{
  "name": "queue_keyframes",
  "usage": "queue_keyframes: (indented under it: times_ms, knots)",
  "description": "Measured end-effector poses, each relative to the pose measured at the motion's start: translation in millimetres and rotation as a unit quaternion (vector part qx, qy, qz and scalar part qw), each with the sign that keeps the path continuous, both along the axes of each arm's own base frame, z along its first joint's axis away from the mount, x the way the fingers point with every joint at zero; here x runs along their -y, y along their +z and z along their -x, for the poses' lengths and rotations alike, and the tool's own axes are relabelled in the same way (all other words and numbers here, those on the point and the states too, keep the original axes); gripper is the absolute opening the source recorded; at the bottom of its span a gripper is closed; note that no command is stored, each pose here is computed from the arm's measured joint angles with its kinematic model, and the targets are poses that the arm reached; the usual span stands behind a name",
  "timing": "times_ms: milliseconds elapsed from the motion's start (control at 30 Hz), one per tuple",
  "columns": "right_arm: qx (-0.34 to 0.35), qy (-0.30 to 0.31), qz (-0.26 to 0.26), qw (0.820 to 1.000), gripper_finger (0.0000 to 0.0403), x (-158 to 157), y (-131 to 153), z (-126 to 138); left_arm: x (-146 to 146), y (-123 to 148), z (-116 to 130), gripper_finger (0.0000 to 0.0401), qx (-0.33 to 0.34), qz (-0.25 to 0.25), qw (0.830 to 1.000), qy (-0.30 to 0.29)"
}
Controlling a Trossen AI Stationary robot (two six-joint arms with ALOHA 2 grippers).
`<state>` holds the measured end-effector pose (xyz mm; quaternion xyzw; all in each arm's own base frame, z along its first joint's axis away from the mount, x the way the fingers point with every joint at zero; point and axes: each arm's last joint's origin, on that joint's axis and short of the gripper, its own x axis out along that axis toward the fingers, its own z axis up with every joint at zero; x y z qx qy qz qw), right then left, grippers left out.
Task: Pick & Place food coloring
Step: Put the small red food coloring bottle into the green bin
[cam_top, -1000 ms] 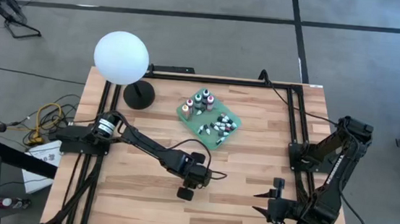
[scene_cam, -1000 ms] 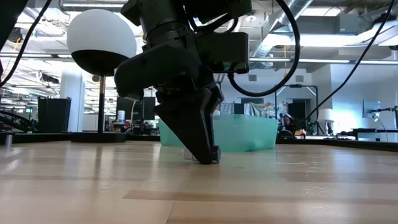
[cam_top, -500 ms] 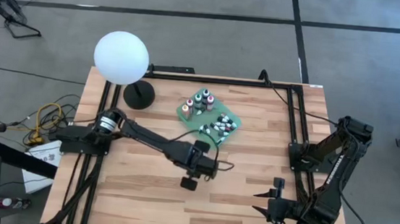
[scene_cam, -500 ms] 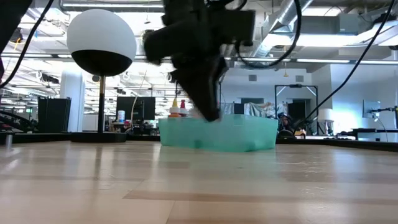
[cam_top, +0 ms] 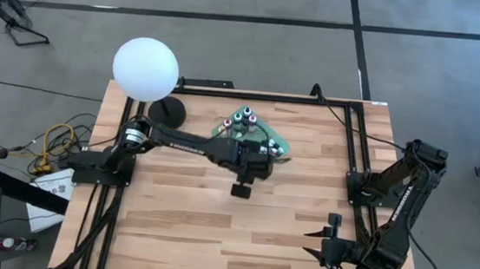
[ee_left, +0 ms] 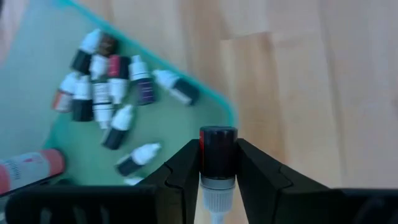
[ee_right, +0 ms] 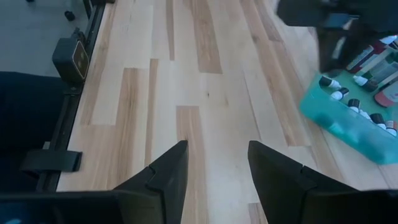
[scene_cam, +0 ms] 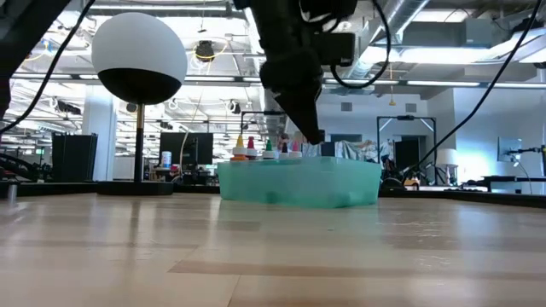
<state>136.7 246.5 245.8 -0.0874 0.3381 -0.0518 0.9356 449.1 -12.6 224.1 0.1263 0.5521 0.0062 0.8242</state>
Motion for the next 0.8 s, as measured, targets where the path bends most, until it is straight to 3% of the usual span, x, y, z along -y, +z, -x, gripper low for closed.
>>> queue_keyframes:
  times_ms: [367,567,800]
  knots:
    - [0.017,-0.009,-0.043,0.999,0.0157,-5,2,-4,-62,2,-2,0.0087,0.023,0.028,0.998,0.044]
    - [0.031,-0.022,-0.07,0.997,0.0158,-6,3,-13,-73,3,-3,0.0087,0.037,0.022,0.998,0.038]
    - [0.009,-0.036,-0.064,0.997,0.0159,-8,-11,-26,-74,6,-8,0.0088,0.068,0.019,0.997,0.008]
